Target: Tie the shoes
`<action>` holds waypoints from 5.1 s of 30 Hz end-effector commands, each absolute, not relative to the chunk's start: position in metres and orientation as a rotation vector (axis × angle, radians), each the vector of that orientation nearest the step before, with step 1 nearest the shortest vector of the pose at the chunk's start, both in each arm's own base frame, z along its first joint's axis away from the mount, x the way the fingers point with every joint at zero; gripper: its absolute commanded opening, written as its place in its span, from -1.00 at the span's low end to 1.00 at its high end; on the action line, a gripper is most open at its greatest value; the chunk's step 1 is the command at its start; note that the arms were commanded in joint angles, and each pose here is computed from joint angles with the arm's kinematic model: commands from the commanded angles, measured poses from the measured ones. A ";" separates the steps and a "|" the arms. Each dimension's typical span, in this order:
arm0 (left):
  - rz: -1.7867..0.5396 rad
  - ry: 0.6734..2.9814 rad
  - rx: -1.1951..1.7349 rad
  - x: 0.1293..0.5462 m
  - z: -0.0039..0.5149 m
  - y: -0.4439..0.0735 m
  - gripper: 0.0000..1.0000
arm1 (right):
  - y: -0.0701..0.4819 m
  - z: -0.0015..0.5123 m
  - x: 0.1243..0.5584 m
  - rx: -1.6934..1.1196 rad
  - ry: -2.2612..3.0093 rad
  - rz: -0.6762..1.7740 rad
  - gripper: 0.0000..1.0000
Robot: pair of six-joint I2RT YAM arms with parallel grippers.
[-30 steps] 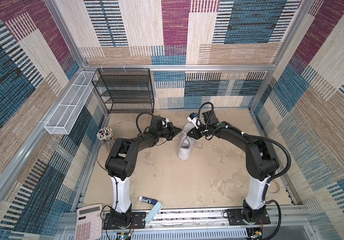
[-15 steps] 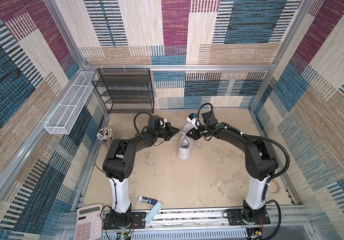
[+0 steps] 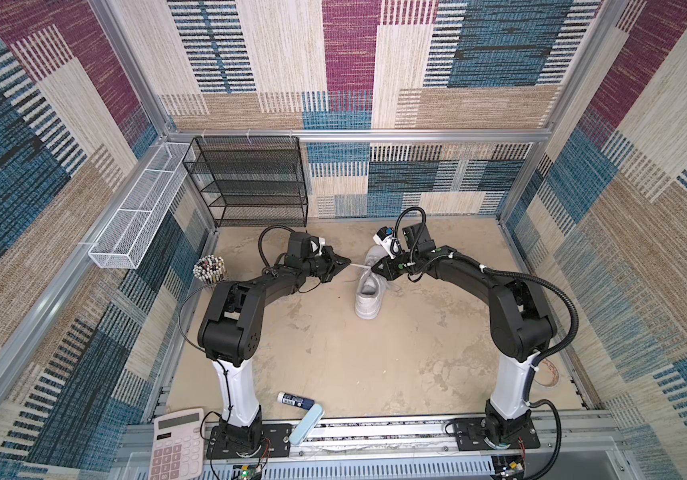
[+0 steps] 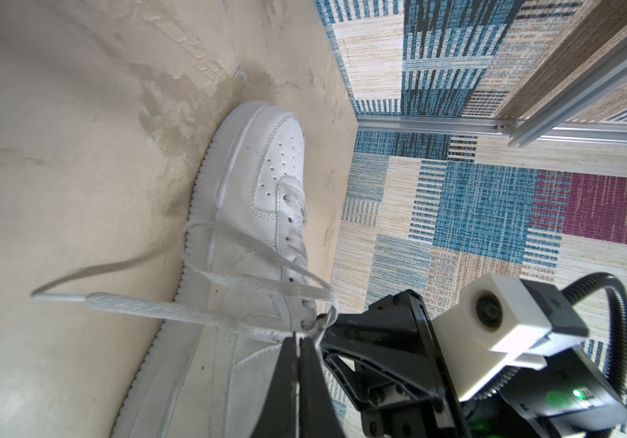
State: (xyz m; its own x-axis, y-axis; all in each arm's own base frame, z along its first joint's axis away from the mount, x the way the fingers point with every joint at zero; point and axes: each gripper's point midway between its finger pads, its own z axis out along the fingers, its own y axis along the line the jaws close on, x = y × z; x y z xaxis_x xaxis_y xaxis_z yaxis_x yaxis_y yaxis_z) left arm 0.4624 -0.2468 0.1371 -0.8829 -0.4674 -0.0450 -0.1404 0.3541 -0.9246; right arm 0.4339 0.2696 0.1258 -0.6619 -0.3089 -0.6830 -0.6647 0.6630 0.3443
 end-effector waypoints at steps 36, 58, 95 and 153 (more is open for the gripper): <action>-1.426 2.357 -0.625 0.463 0.109 -0.219 -1.00 | 0.270 0.133 0.431 -0.737 2.298 0.805 -0.43; -1.221 2.592 -0.719 0.437 0.067 -0.217 0.14 | 0.263 0.159 0.435 -0.734 2.258 0.746 -0.34; -1.234 2.642 -0.786 0.458 0.043 -0.267 -0.03 | 0.247 0.168 0.441 -0.708 2.253 0.679 -0.36; -1.365 2.449 -0.802 0.483 0.064 -0.270 -1.00 | 0.281 0.143 0.460 -0.586 2.589 0.899 -0.86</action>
State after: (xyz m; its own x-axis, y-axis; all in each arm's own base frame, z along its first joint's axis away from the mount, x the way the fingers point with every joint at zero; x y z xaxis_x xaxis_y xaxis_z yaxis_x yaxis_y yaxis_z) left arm 0.4781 -0.2695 0.0553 -0.8271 -0.5566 0.0779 -0.3670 0.4298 -0.8250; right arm 0.4605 0.2760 0.1284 -0.8721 -0.2717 -0.4071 -0.4607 0.7363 0.4956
